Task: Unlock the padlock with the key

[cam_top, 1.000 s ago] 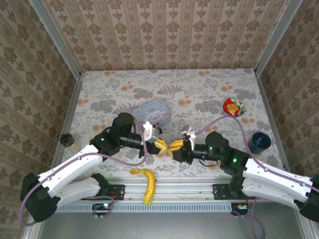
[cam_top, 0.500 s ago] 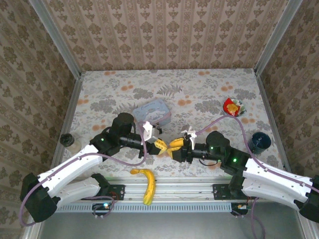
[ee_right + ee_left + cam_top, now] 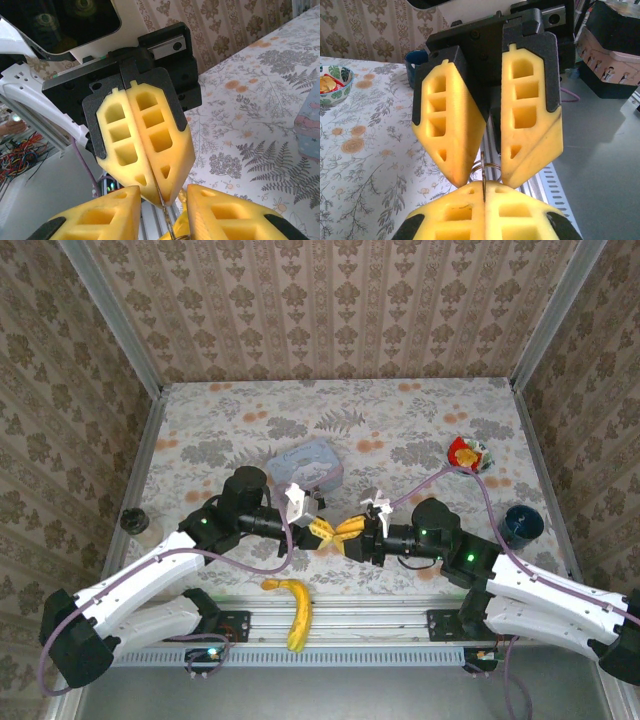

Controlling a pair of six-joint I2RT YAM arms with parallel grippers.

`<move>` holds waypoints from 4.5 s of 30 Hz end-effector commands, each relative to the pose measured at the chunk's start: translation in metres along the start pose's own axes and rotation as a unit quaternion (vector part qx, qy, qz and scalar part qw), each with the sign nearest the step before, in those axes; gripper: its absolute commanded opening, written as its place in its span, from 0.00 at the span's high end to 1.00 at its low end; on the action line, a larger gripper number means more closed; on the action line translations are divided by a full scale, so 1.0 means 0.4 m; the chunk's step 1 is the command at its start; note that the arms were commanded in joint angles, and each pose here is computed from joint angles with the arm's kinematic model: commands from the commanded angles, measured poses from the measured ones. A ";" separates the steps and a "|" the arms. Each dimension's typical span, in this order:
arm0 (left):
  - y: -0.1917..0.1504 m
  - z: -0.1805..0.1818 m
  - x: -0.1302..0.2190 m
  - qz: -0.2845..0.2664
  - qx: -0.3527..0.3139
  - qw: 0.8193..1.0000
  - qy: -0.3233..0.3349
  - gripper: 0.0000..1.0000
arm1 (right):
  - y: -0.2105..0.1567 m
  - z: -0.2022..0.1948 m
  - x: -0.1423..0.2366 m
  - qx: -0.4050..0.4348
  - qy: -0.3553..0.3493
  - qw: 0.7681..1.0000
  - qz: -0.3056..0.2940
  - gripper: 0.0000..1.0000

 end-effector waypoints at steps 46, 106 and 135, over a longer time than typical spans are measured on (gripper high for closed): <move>0.035 -0.007 0.013 -0.021 -0.018 0.999 0.015 1.00 | -0.002 -0.001 -0.003 -0.004 0.011 0.999 0.048 0.76; 0.079 0.045 0.046 -0.023 0.174 0.984 0.041 0.47 | 0.014 -0.011 0.024 -0.005 0.032 0.999 0.023 1.00; 0.005 0.049 0.027 0.016 0.216 0.976 0.017 0.67 | 0.033 -0.003 0.001 -0.003 0.051 0.998 0.022 1.00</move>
Point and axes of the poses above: each hand's point on the last joint's axis, 136 mm out from that joint toward the fingers, its own x axis back along the fingers, its own z axis along the line the jaws close on, y = z × x, the point moved 3 cm from there along x, back along the fingers, and after that the axes turned 9 degrees about -x, right-handed, at the moved point
